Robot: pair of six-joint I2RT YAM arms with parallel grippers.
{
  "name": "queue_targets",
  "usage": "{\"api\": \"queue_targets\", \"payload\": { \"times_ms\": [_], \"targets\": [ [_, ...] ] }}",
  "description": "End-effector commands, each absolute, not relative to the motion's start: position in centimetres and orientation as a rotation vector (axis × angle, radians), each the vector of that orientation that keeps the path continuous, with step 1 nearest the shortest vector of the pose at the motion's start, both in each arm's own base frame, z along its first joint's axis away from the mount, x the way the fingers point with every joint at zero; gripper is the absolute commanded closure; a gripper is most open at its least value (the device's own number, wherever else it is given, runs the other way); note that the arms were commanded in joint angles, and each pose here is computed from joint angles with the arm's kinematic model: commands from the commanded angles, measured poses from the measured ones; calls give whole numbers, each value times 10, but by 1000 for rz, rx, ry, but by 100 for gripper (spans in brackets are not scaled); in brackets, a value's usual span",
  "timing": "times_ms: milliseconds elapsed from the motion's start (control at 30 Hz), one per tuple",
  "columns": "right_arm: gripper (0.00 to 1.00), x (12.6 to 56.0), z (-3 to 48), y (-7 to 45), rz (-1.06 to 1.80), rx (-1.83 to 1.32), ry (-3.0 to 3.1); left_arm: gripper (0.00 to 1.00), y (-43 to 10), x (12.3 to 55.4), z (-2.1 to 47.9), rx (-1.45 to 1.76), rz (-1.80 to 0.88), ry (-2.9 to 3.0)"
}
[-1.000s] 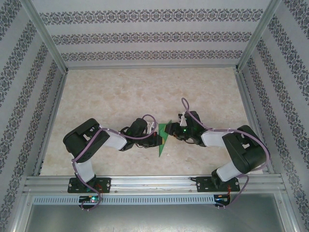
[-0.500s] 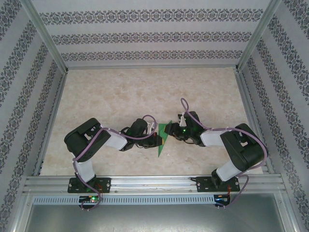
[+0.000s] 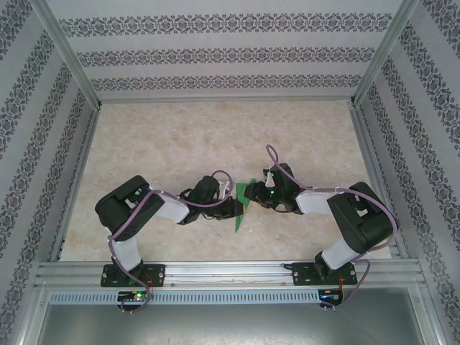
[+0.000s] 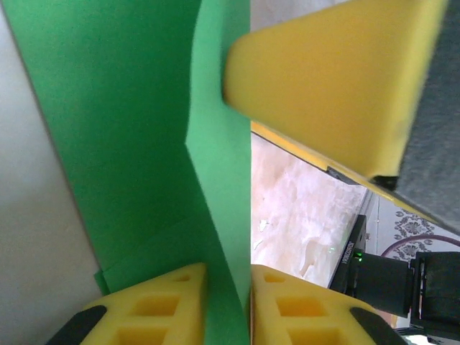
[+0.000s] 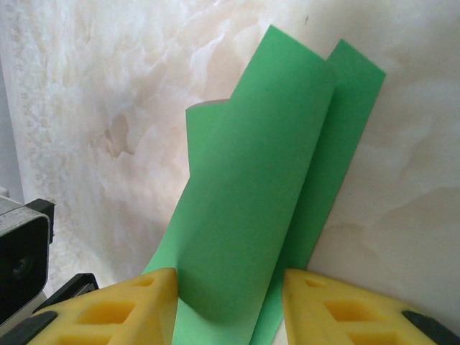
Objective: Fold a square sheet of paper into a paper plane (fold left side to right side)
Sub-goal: Fold the wing for the fifth time at the center of the table.
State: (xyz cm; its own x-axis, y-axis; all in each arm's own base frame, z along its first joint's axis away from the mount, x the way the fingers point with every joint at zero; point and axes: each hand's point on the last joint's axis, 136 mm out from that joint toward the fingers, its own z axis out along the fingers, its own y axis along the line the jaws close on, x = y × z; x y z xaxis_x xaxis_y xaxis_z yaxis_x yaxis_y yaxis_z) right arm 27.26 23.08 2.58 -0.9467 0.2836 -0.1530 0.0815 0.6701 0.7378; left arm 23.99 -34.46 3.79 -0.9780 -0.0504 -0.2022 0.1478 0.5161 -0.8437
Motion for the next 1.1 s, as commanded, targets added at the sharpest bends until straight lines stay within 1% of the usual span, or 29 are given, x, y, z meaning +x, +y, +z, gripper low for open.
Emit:
{"api": "queue_targets", "payload": {
  "times_ms": [0, 67, 167, 333, 633, 800, 1067],
  "targets": [
    [57, 262, -8, 226, 1010, 277, 2727, 74, -340, 243, 54, 110, -1440, 2515],
    [57, 262, -8, 226, 1009, 276, 2728, 70, -337, 243, 56, 112, -1419, 2517],
    [57, 262, -9, 225, 1002, 276, 2730, 67, -330, 246, 60, 100, -1391, 2517],
    [57, 262, -10, 226, 1003, 278, 2733, 65, -321, 253, 57, 79, -1341, 2540],
    [57, 263, -10, 227, 1008, 275, 2735, 64, -325, 261, 50, 86, -1334, 2561],
    [57, 261, -11, 226, 1001, 276, 2743, 67, -327, 266, 50, 89, -1341, 2558],
    [57, 260, -14, 225, 979, 266, 2762, 76, -320, 272, 43, 80, -1285, 2580]
  ]
}}
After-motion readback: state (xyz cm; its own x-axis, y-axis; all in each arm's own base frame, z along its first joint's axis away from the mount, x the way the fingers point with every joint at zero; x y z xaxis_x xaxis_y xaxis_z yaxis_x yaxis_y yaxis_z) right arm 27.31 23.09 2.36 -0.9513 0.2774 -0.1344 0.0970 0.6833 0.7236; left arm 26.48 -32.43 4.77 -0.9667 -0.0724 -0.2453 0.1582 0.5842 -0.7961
